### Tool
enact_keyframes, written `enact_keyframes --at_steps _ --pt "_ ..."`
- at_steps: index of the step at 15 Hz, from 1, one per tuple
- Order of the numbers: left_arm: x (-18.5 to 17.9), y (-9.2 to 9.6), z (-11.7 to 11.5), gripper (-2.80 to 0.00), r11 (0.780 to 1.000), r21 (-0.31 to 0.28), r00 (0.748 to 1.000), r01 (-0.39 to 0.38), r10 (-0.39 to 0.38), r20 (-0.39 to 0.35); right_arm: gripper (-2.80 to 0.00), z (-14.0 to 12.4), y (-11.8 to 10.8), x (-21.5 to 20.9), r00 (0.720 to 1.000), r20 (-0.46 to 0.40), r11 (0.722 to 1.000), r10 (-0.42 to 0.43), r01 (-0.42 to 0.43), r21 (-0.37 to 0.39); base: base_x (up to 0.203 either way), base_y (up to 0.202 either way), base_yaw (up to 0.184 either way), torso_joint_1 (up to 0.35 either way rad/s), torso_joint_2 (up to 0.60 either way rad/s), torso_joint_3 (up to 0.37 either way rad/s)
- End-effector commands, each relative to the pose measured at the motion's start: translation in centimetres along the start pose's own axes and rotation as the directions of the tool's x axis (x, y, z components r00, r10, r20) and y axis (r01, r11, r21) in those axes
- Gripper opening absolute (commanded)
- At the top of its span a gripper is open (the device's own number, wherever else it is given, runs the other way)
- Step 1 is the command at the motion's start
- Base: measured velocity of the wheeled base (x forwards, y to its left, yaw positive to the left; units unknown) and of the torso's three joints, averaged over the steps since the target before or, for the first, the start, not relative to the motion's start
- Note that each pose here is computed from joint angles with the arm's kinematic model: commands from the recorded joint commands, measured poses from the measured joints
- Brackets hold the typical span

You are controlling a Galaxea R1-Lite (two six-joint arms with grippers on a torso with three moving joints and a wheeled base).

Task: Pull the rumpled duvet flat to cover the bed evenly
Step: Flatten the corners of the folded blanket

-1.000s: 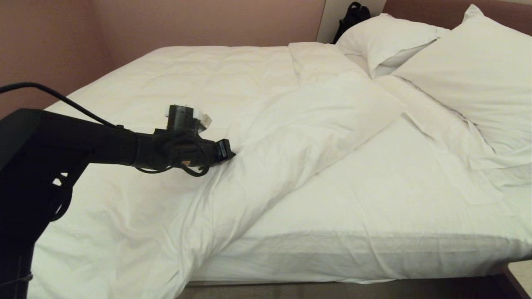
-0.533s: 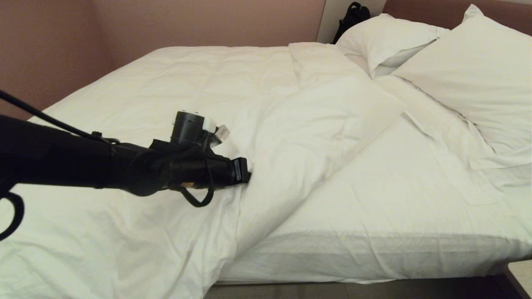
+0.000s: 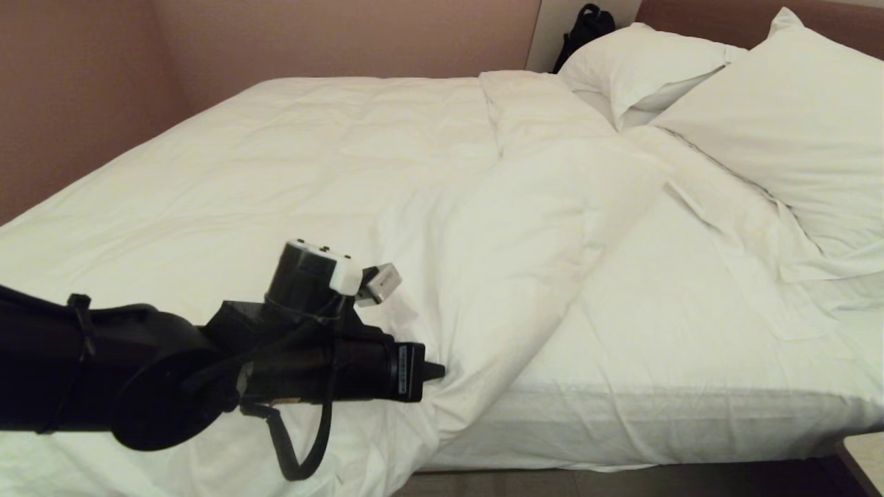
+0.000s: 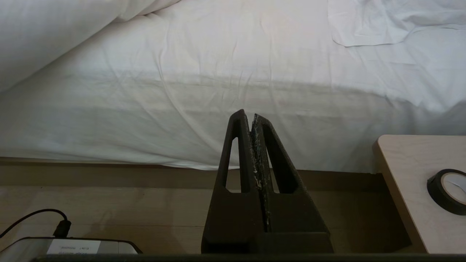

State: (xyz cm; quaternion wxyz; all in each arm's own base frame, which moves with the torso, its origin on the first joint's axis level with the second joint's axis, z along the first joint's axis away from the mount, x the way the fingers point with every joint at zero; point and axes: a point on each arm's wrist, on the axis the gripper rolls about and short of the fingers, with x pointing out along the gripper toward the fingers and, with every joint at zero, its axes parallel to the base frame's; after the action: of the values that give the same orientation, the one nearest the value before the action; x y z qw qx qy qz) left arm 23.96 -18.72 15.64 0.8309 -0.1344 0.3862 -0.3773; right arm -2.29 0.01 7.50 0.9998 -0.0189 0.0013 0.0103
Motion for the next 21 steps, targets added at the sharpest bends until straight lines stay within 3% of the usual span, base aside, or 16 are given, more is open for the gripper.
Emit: enact_keyframes --at_steps 1,7,19,20,21 --pt "0.8 0.3 -1.6 -2.80 1.000 0.004 0.999 0.001 -0.001 -0.044 -2.80 0.0 0.0 0.0 1.000 -0.002 1.000 0.001 -0.001 0.000 0.000 0.000 0.000 0.000 0.00 0.000" --pt "4.1 0.7 -5.3 -2.80 0.997 0.050 0.996 0.054 -0.050 -0.069 -2.80 0.0 0.0 0.0 1.000 -0.002 1.000 0.000 0.000 0.000 0.000 0.000 0.000 0.000 0.00 0.000" --pt "4.2 -0.5 -6.2 -2.80 0.995 0.070 0.995 0.066 -0.060 -0.085 -2.80 0.0 0.0 0.0 1.000 -0.002 1.000 0.001 -0.001 0.000 0.000 0.000 0.000 0.000 0.00 0.000" --pt "4.2 -0.7 -6.2 0.00 0.995 0.074 0.995 0.067 -0.061 -0.084 -2.80 0.0 0.0 0.0 1.000 -0.002 1.000 0.001 -0.001 0.000 0.000 0.000 0.000 0.000 0.00 0.000" --pt "4.2 -0.7 -6.3 0.00 0.995 0.075 0.995 0.068 -0.062 -0.083 -2.80 0.0 0.0 0.0 1.000 -0.002 1.000 0.001 -0.001 0.000 0.000 0.000 0.000 0.000 0.00 0.000"
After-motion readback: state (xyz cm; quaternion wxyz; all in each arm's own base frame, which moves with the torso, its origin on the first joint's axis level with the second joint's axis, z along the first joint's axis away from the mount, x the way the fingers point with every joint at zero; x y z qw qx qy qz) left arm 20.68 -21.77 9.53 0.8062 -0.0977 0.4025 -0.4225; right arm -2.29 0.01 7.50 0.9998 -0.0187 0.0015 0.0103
